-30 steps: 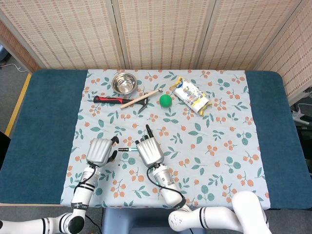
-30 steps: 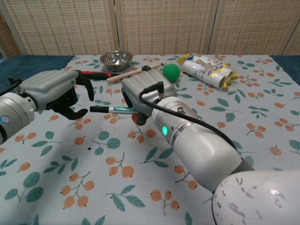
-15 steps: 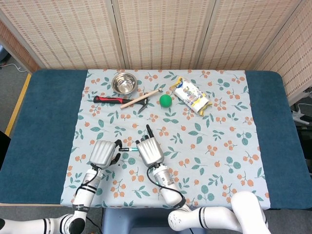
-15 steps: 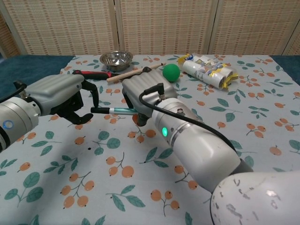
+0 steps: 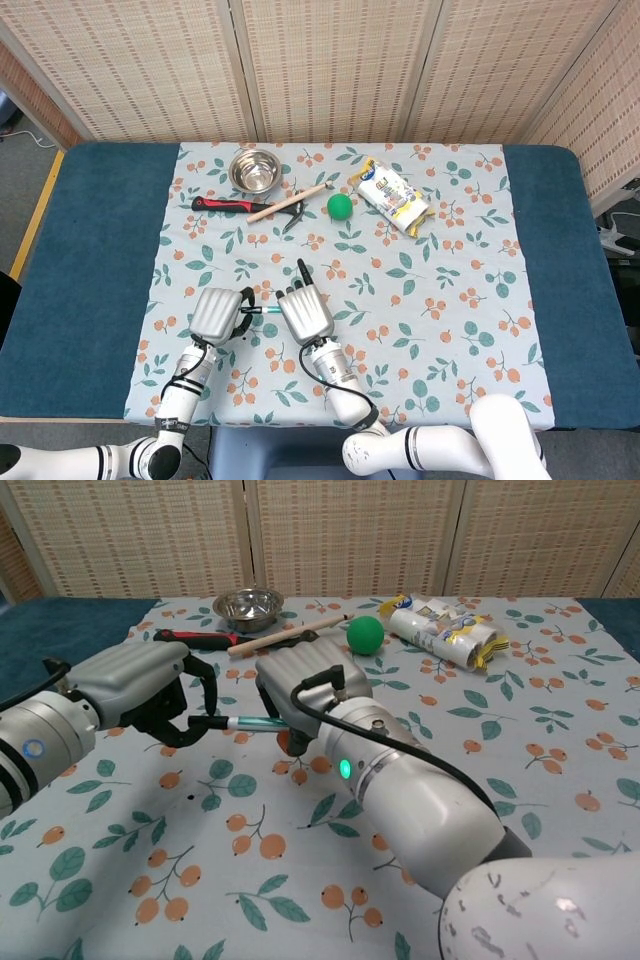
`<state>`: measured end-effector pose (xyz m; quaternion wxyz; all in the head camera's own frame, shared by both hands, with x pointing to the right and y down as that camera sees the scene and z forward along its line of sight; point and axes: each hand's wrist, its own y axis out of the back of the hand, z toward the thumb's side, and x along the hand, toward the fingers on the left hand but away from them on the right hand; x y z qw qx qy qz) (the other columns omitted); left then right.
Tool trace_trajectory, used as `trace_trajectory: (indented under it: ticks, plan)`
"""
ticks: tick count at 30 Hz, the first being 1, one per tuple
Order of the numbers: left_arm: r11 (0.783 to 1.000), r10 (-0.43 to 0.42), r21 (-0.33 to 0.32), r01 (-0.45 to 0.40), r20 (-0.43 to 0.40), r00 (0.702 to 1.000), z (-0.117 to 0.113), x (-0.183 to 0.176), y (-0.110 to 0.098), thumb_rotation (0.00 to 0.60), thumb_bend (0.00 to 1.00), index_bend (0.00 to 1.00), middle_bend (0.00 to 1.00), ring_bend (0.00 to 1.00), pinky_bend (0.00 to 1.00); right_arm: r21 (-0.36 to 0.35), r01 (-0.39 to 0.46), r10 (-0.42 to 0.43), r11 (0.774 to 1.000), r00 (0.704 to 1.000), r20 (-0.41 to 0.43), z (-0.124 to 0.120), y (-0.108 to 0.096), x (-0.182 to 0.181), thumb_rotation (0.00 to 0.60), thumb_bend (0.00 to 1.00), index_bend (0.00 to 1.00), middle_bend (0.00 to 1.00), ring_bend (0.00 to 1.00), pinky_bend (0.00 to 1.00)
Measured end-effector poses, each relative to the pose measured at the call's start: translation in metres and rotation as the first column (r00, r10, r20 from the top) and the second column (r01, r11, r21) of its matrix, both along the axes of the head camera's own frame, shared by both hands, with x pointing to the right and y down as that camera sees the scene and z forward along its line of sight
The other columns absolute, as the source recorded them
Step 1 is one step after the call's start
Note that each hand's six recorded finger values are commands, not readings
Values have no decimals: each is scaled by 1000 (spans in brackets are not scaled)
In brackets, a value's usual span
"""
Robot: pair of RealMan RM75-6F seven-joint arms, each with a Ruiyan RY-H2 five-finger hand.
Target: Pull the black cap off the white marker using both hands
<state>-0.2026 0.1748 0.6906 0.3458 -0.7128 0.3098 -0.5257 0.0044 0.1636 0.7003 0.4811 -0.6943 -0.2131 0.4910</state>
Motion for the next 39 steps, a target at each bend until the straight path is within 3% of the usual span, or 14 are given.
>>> trace_trajectory:
  ticks: [17,39]
  plan:
    - [1000,20,-12,-20,-9,1000,-1,2,2,600,366,404,989,865,980,-5,0,0,1000,1000,5,1,1,-1,600,407,875,734,410,22]
    - [1000,21,-5,-21,-4,1000,2,2,1,600,364,534,993,869,982,-7,-3,3,1000,1000,12,-1,0,-1,600,407,875,734,410,21]
